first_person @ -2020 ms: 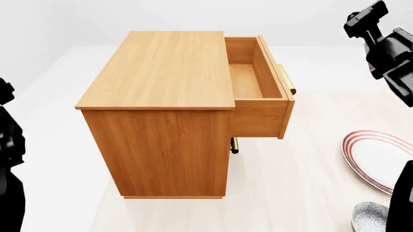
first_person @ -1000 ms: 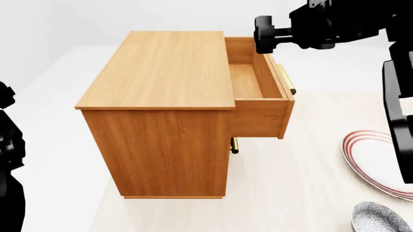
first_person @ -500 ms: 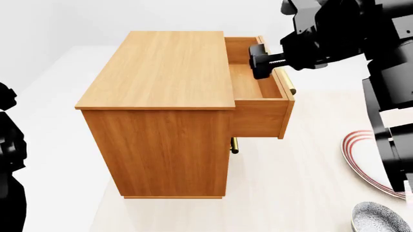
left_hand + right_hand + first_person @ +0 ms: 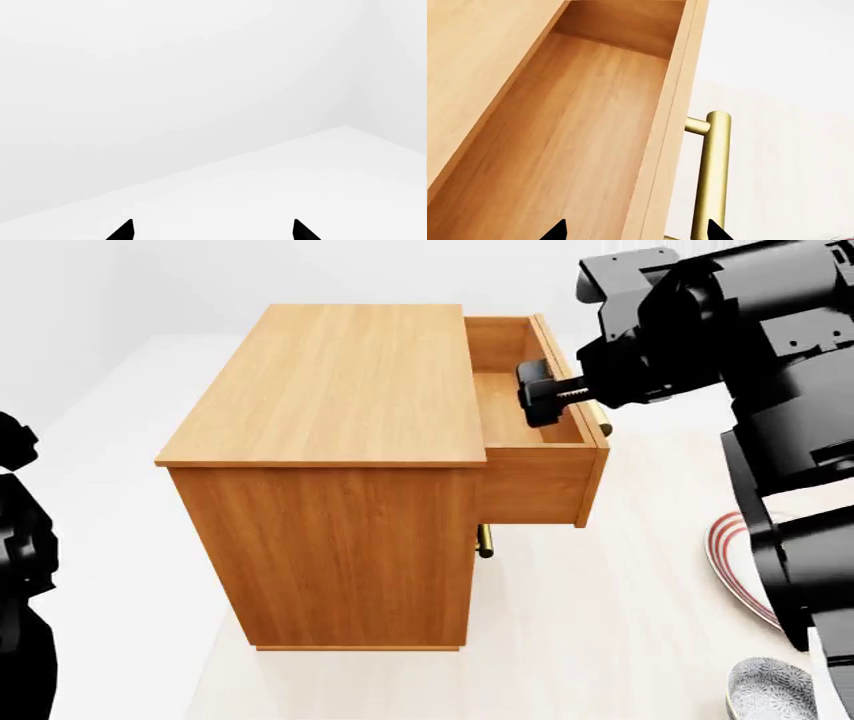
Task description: Open the top drawer of the cabinet and put the bowl in it.
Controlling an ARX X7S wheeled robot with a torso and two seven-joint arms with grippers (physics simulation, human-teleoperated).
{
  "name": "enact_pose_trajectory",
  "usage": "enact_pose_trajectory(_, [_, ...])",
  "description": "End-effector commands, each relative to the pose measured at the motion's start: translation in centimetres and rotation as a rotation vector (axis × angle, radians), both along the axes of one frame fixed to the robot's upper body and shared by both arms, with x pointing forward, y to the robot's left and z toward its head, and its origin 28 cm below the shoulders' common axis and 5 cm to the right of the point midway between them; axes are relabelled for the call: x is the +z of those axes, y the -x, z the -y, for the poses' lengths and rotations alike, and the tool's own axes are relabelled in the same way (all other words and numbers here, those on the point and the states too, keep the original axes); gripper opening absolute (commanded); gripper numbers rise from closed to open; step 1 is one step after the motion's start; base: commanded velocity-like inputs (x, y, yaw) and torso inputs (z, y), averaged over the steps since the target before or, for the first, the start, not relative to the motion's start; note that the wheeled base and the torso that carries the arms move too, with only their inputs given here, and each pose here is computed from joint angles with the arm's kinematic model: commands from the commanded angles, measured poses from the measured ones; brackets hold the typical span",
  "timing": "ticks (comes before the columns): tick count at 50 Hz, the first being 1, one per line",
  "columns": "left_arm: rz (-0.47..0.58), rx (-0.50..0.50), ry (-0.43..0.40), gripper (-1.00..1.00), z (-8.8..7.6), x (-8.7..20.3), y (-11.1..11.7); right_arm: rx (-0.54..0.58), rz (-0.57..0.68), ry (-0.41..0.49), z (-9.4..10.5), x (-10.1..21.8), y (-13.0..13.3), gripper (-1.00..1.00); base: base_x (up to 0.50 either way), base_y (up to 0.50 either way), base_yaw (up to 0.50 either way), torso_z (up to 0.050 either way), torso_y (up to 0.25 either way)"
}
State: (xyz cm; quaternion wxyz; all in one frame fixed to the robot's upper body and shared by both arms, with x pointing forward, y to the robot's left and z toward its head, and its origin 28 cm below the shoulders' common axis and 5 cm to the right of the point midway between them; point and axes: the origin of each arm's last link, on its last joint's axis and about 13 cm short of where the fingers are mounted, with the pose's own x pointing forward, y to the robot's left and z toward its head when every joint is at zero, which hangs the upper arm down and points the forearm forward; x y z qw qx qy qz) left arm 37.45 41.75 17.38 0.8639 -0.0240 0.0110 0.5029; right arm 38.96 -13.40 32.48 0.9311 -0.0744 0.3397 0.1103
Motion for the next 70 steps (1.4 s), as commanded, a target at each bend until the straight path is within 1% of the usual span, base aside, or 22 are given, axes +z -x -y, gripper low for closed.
enact_pose_trajectory(1, [0.000,-0.001,0.000,1.00,0.0,0.0,0.0,-0.018,-0.008,0.014,0.4,-1.0,-0.4,1.00,0.00,0.00,0.00,0.000,0.000])
enact_pose_trajectory(10, [-0.002,-0.002,0.001,1.00,0.1,-0.1,0.0,-0.042,0.005,0.048,1.0,-0.9,-0.5,1.00,0.00,0.00,0.00,0.000,0.000])
enact_pose_trajectory(26, [0.001,-0.003,0.008,1.00,0.1,-0.1,0.0,-0.089,0.022,0.145,2.0,-0.9,-0.7,1.00,0.00,0.00,0.00,0.000,0.000])
enact_pose_trajectory(34, [-0.001,-0.006,0.009,1.00,0.2,-0.2,0.0,-0.117,0.018,0.179,2.5,-1.2,-0.8,1.00,0.00,0.00,0.00,0.000,0.000])
enact_pose_trajectory(48, [0.000,-0.005,0.012,1.00,0.2,-0.2,0.0,-0.176,0.034,0.233,4.1,-0.3,-0.4,1.00,0.00,0.00,0.00,0.000,0.000])
enact_pose_trajectory(60, [-0.002,-0.005,0.012,1.00,0.2,-0.3,0.0,-0.229,0.045,0.236,5.7,0.2,-0.1,1.00,0.00,0.00,0.00,0.000,0.000])
enact_pose_trajectory(70, [-0.002,-0.005,0.014,1.00,0.3,-0.3,0.0,-0.257,0.038,0.295,6.5,-0.1,0.0,1.00,0.00,0.00,0.00,0.000,0.000])
